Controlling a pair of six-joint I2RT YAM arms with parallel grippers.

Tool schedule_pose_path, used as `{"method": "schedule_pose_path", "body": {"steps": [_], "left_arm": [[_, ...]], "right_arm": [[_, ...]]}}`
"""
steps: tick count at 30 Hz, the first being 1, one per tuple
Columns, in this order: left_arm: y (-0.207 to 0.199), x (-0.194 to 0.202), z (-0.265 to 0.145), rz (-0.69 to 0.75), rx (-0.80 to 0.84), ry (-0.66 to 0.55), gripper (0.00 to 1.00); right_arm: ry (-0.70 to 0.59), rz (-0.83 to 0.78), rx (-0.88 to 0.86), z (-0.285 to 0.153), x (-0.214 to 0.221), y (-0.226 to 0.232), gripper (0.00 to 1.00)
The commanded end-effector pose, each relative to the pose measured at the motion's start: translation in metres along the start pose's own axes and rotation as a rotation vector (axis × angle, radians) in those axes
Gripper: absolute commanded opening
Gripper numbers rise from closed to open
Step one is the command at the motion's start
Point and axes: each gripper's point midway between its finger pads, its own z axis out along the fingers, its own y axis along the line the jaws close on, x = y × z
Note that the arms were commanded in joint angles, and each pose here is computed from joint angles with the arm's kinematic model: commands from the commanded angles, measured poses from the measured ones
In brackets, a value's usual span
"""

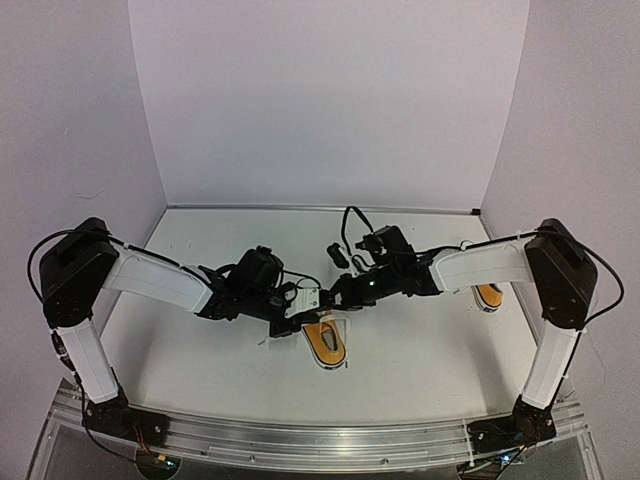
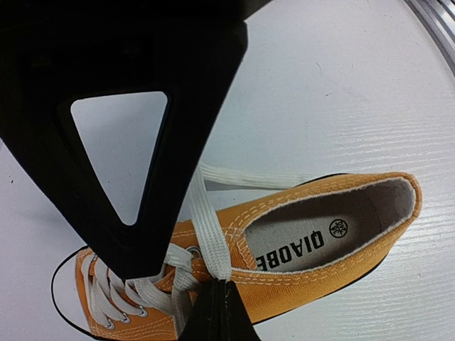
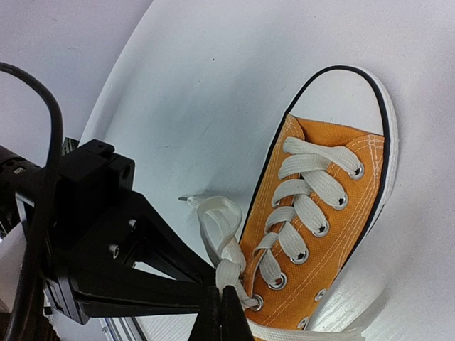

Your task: Tie the shoes

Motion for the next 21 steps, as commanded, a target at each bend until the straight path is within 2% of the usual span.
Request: {"method": "schedule_pose_path", "body": {"steps": [1, 9, 21], "left_arm": [[0.011, -0.022, -0.011, 0.0, -0.04, -0.048, 0.0], [0.019, -0.039, -0.029, -0.095, -0.099, -0.128, 0.0], [0.032, -0.02, -0.01, -0.243, -0.149, -0.092, 0.0]], "right_arm": [[-0.042, -0.021, -0.025, -0.001, -0.014, 0.006, 0.0], [-0.04, -0.018, -0.029, -0.001, -0.013, 0.006, 0.0], [-0.061, -0.018, -0.045, -0.01, -0.017, 0.015, 0.0]]}}
